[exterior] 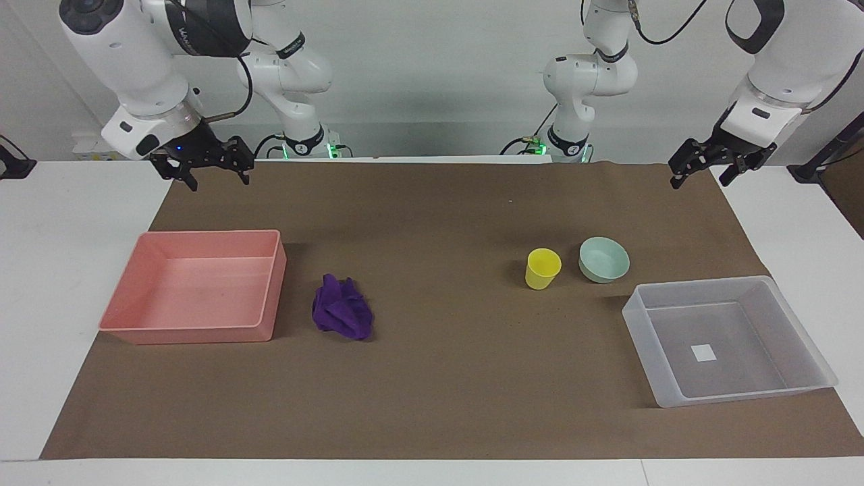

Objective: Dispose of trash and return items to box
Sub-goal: 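Reach the left gripper to the green bowl while the right gripper reaches the cloth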

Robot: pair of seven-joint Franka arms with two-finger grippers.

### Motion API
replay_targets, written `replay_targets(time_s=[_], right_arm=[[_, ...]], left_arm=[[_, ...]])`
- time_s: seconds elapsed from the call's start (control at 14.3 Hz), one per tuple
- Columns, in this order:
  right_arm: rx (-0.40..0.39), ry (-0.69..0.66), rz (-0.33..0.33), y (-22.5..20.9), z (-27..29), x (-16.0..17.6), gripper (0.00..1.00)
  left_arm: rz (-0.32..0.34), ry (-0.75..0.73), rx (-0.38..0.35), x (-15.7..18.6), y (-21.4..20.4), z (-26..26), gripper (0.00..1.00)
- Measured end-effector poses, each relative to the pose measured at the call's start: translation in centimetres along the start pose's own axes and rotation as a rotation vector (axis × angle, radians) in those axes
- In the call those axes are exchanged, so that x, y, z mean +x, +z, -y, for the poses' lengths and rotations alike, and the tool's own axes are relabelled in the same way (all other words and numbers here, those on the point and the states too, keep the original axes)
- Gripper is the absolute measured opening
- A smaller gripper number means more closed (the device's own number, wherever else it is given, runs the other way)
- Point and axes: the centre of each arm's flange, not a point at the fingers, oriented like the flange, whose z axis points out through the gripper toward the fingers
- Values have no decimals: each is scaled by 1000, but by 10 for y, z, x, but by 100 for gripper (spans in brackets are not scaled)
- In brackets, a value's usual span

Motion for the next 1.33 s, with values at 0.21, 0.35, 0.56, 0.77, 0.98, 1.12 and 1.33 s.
replay_targets(time_s=[0.21,0.35,0.56,0.77,0.98,1.12,1.33], right_arm=[[0,5,-1,0,0,0,100],[0,5,-1,0,0,0,100],[-3,-9,-40,1,7,7,100],[-3,-50,-58,22,40,25,100],[17,-100,-81,62,76,61,100],[22,-127,-99,93,94,86,100],[23,-161,-116,142,118,118,99]], left_arm=[[1,0,0,0,1,0,100],[11,-2,0,-1,6,1,100],[13,-1,-4,-15,43,2,100],[-20,-7,-11,-46,110,6,100],[-3,-28,-15,-68,177,15,100],[-11,-42,-15,-75,219,12,100],[-25,-80,-10,-70,272,-6,99]])
